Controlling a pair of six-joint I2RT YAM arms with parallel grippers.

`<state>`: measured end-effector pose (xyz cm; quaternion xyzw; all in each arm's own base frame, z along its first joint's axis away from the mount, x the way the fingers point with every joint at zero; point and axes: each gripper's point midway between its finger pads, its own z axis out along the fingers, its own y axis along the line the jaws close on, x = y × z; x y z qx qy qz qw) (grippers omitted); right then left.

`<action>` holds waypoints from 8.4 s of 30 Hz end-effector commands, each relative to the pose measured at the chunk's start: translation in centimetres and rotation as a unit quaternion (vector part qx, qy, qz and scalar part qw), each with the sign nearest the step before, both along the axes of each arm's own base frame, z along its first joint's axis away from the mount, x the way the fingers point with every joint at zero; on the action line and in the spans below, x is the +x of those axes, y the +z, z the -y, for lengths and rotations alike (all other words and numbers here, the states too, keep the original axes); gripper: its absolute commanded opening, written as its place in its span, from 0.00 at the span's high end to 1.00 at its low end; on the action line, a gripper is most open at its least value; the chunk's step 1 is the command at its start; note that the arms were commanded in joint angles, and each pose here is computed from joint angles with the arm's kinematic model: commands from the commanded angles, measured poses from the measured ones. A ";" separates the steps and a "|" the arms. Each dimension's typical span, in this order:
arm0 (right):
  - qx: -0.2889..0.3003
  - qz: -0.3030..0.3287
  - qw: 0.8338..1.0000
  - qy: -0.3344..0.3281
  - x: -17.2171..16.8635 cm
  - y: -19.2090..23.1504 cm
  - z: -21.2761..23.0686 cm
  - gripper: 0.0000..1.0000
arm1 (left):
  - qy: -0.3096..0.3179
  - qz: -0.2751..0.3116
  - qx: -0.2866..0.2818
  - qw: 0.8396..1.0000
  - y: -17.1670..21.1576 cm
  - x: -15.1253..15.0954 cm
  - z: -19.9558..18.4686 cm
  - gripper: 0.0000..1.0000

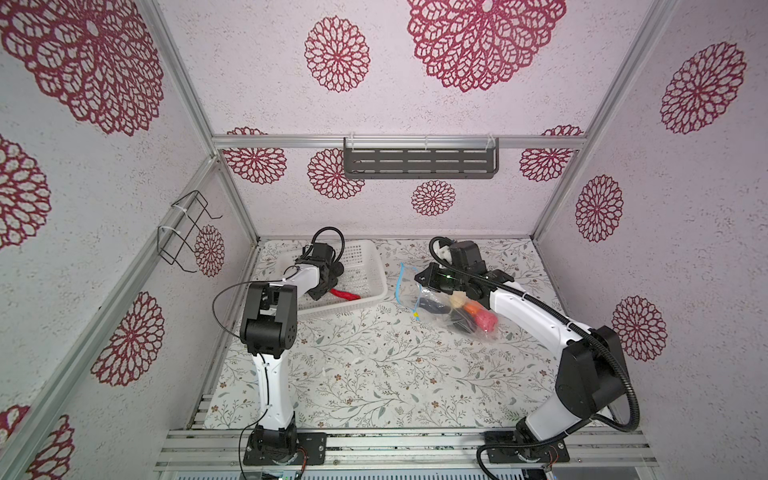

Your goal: Place the food in the zip-top bag and seal the zipper

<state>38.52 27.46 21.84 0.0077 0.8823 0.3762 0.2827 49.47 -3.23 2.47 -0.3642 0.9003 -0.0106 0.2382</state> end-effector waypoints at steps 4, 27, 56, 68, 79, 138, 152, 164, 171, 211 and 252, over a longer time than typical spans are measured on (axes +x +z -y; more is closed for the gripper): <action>0.013 0.022 1.000 0.007 0.4 1.9 -0.2 1.00 | -0.002 -0.002 0.010 1.000 0.5 0.0 -0.1 0.64; 0.015 0.021 1.000 0.006 0.5 2.0 -0.2 1.00 | 0.000 0.047 0.020 0.999 6.8 -1.0 0.1 0.79; 0.014 0.022 1.000 0.009 0.6 2.1 -0.3 1.00 | -0.027 0.052 0.000 0.998 7.7 -1.9 1.5 0.51; 0.016 0.023 1.000 0.012 0.8 2.3 -0.5 1.00 | -0.028 -0.011 -0.059 0.998 0.6 -2.7 3.7 0.31; 0.015 0.025 1.000 0.011 0.5 2.4 -0.2 1.00 | -0.027 -0.042 -0.053 0.997 -1.8 -3.0 4.2 0.54; 0.026 0.031 0.999 0.008 0.3 3.3 0.2 1.00 | -0.104 0.239 -0.031 0.965 22.7 -4.6 16.2 0.94; 0.042 0.030 0.999 0.011 0.1 3.9 0.2 1.00 | -0.147 0.258 -0.038 0.954 21.9 -5.0 22.5 0.94; 0.064 0.023 0.998 0.010 0.3 4.2 0.5 1.00 | -0.158 0.240 -0.041 0.957 19.4 -5.0 23.8 0.93; 0.070 0.024 0.997 0.011 0.8 4.5 0.5 1.00 | -0.170 0.230 -0.028 0.958 18.6 -5.3 24.4 0.93; 0.082 0.025 0.996 0.003 1.2 4.8 1.3 1.00 | -0.249 0.220 -0.034 0.942 18.2 -6.6 30.2 0.73; 0.081 0.020 0.996 -0.002 1.1 3.7 2.2 1.00 | -0.305 0.050 -0.075 0.948 20.0 -13.3 17.3 0.31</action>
